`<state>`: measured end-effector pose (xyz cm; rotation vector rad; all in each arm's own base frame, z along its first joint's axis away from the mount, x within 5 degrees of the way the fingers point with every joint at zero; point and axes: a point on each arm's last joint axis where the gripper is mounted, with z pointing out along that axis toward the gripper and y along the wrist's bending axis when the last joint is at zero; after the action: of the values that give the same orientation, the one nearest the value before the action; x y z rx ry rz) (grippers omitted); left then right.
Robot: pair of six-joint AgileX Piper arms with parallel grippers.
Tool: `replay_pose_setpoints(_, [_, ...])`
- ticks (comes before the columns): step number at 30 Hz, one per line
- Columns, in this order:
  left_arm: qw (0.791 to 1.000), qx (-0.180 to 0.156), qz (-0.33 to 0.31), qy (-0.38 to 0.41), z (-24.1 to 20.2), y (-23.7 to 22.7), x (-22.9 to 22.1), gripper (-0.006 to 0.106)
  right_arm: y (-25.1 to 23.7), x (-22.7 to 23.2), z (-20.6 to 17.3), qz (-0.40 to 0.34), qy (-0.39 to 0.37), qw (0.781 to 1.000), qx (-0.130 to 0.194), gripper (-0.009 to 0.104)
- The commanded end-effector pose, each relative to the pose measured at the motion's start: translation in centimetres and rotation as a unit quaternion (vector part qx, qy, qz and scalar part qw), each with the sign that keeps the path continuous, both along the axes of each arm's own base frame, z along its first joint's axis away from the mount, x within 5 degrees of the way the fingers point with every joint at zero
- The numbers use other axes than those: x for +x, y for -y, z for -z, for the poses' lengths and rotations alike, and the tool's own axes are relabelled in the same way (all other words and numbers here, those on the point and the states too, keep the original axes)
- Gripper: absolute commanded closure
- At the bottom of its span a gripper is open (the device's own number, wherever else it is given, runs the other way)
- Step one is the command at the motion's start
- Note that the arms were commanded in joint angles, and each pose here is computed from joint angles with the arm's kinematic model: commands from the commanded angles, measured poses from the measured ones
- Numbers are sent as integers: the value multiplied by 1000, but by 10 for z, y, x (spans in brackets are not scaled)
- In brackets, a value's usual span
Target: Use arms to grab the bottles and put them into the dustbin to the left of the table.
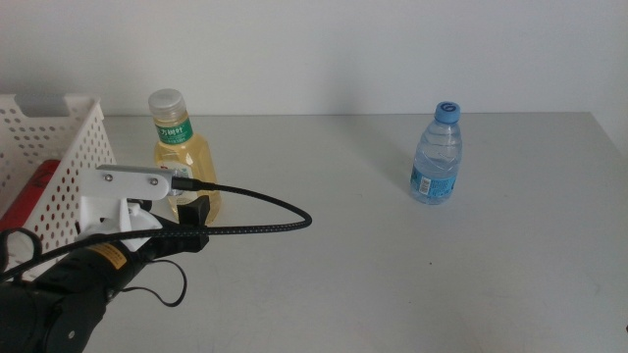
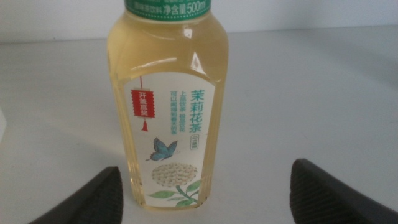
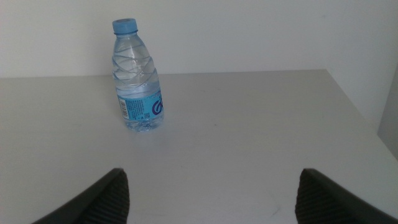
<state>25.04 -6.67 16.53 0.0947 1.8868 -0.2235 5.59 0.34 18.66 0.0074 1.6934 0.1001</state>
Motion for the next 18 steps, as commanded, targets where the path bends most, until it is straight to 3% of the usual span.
replay_pose_setpoints(1, [998, -19, 1, 64, -17, 3, 14, 10, 0, -1, -12, 2, 56, 998, -5, 1])
replay_pose_setpoints(18, [997, -9, -11, 70, 2, 10, 47, 11, 0, -1, -12, 2, 56, 998, -5, 1])
